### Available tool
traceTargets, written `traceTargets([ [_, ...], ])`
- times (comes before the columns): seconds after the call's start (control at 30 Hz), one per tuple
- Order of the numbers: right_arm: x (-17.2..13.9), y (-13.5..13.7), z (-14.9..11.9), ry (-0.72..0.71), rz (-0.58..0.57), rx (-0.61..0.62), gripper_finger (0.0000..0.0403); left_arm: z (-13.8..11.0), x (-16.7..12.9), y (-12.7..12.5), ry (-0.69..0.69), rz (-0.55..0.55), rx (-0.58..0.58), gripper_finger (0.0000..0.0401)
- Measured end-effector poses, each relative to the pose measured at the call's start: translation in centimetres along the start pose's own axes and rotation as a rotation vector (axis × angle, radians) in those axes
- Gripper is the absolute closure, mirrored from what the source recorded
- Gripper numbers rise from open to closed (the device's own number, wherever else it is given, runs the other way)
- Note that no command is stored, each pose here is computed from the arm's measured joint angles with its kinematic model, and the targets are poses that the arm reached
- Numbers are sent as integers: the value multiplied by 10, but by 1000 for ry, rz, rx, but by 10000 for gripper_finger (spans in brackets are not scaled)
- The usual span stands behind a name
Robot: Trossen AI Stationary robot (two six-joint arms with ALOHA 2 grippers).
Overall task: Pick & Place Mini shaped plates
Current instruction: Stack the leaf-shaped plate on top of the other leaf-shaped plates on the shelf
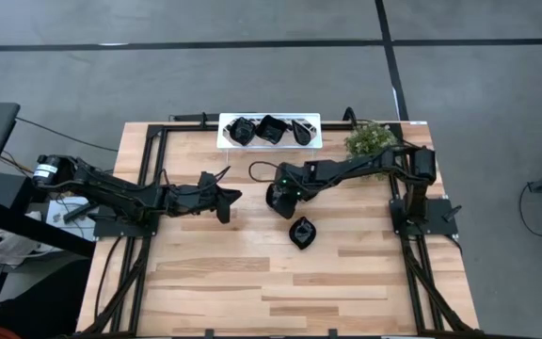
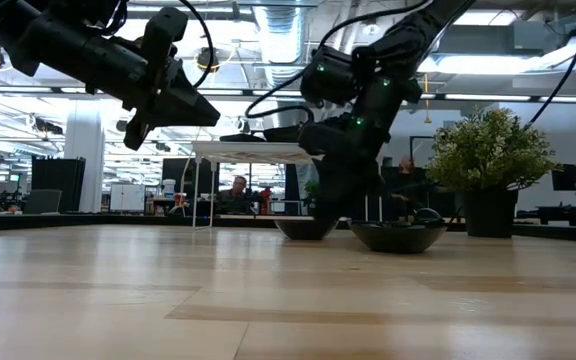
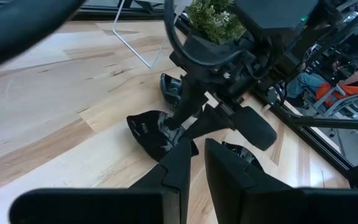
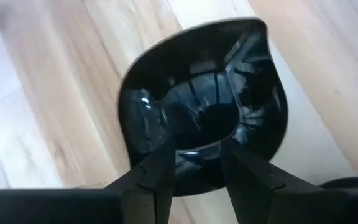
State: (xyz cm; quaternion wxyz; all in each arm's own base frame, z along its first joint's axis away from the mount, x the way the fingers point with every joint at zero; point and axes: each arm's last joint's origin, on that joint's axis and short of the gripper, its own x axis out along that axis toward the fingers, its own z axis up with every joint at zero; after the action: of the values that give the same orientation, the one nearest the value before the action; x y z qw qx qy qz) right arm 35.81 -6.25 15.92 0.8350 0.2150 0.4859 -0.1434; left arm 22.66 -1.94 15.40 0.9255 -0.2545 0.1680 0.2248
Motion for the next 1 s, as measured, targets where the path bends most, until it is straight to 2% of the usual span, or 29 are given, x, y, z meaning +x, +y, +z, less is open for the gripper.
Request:
traceTargets([
  [0.27,-2,6,2,-9,1,-12,280,0,0,0,0,0,0,352],
  [0.47,-3,-4,3,10,-17,12,280,0,0,0,0,0,0,352],
  [0.6,-13,-6,5,6,9,38,280,0,0,0,0,0,0,352],
  [0.8,-28,-7,3,26,-17,46,280,0,0,0,0,0,0,352],
  [1.0,-18,-15,2,75,8,105,280,0,0,0,-1,-1,2,352],
])
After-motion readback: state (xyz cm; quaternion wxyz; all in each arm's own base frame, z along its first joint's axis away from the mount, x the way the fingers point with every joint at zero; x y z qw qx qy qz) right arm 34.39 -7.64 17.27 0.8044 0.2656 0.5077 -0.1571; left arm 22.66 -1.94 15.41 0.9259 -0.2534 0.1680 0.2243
